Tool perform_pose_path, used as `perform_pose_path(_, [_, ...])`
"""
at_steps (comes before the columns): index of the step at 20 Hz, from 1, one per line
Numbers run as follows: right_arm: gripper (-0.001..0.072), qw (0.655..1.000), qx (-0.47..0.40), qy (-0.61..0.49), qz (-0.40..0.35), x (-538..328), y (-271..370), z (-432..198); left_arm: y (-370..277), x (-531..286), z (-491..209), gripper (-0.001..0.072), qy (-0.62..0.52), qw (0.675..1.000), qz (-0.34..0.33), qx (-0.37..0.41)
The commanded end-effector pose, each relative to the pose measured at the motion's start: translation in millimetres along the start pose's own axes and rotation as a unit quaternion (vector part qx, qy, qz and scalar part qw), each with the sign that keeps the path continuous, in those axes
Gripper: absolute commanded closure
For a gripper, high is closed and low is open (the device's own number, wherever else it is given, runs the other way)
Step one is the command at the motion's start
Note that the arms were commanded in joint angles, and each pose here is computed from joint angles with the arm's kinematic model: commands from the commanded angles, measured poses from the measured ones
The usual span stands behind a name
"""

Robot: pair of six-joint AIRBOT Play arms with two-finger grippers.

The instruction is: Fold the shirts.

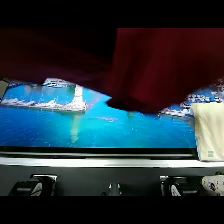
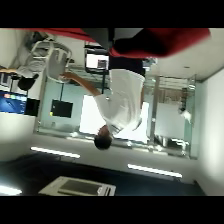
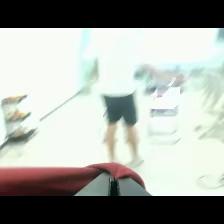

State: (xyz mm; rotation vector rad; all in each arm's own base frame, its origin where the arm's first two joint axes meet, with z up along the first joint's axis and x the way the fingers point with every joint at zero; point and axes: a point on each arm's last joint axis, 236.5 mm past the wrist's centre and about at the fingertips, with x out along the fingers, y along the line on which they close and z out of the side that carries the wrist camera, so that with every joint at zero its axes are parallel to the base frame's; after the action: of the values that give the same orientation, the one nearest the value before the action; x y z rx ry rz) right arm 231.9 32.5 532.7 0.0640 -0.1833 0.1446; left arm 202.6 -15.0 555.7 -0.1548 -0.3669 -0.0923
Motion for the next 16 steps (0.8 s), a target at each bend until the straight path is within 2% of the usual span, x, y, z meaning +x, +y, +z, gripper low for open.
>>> perform_pose_path(1, [0.0691, 0.998, -0.022, -0.035, -0.05, -25, -19, 27, 16, -1, 6, 0.0685, 0.013, 0.998, 0.037, 0.043])
perform_pose_path(4, [0.0691, 0.997, -0.026, 0.037, -0.057, 25, -31, -16, 42, 39, -67, 0.0684, 0.128, 0.988, 0.07, 0.058])
perform_pose_path(7, [0.069, 0.973, -0.012, 0.219, -0.064, 99, -50, -135, 68, 86, -184, 0.0683, 0.27, 0.957, 0.086, 0.053])
perform_pose_path(9, [0.069, 0.93, 0.019, 0.36, -0.075, 137, -63, -242, 87, 105, -281, 0.0683, 0.367, 0.924, 0.096, 0.048])
perform_pose_path(11, [0.069, 0.883, 0.065, 0.456, -0.09, 171, -72, -349, 105, 104, -389, 0.0682, 0.468, 0.877, 0.104, 0.04])
perform_pose_path(14, [0.069, 0.832, 0.19, 0.513, -0.089, 217, -56, -475, 116, 93, -519, 0.0681, 0.565, 0.818, 0.107, -0.002])
perform_pose_path(16, [0.0689, 0.788, 0.288, 0.539, -0.072, 225, -26, -524, 110, 86, -568, 0.068, 0.601, 0.79, 0.109, -0.049])
